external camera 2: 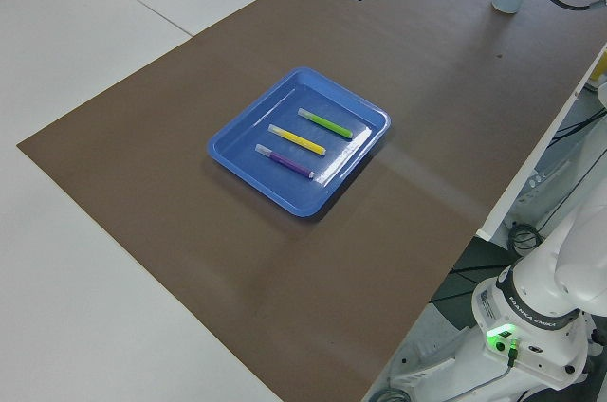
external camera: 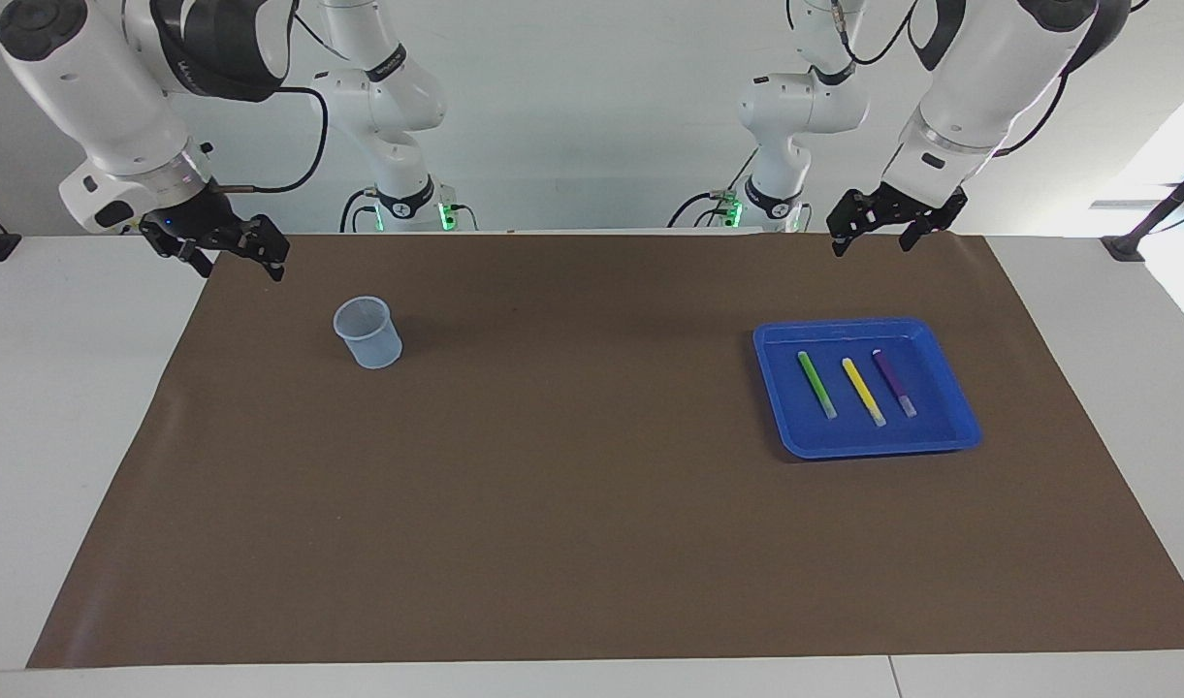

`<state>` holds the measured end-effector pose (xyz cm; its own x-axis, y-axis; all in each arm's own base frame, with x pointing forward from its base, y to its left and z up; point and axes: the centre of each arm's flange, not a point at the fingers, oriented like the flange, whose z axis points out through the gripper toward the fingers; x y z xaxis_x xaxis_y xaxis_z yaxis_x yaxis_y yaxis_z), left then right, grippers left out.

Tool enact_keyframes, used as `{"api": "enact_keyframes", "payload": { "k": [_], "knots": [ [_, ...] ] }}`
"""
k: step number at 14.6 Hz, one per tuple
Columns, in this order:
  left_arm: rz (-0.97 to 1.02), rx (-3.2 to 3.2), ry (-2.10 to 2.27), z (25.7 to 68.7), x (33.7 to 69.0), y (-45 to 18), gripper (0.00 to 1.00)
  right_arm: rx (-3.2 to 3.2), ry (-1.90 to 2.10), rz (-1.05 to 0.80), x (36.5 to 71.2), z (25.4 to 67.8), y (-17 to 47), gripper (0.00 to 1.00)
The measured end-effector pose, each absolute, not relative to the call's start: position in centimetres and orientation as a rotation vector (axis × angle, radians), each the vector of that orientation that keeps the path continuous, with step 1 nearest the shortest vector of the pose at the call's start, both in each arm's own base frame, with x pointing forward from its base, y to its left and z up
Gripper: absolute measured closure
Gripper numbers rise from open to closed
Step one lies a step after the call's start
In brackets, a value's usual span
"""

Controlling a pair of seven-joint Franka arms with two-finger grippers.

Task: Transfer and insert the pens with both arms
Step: 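Move the left gripper over the purple pen in the blue tray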

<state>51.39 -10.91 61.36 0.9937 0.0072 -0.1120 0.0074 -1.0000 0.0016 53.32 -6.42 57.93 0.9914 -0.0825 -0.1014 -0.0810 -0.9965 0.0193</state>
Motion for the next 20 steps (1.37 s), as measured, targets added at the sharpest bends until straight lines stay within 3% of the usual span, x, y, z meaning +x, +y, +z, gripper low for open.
{"api": "enact_keyframes", "payload": {
  "k": [12,20],
  "knots": [
    [-0.196,3.138,0.021,60.7,51.4,-10.7,0.0,3.12,-0.128,-0.16,53.3,57.9,-6.4,0.0],
    [-0.161,3.132,0.142,54.3,51.0,-3.7,0.0,3.12,-0.128,-0.16,53.3,57.9,-6.4,0.0]
  ]
}}
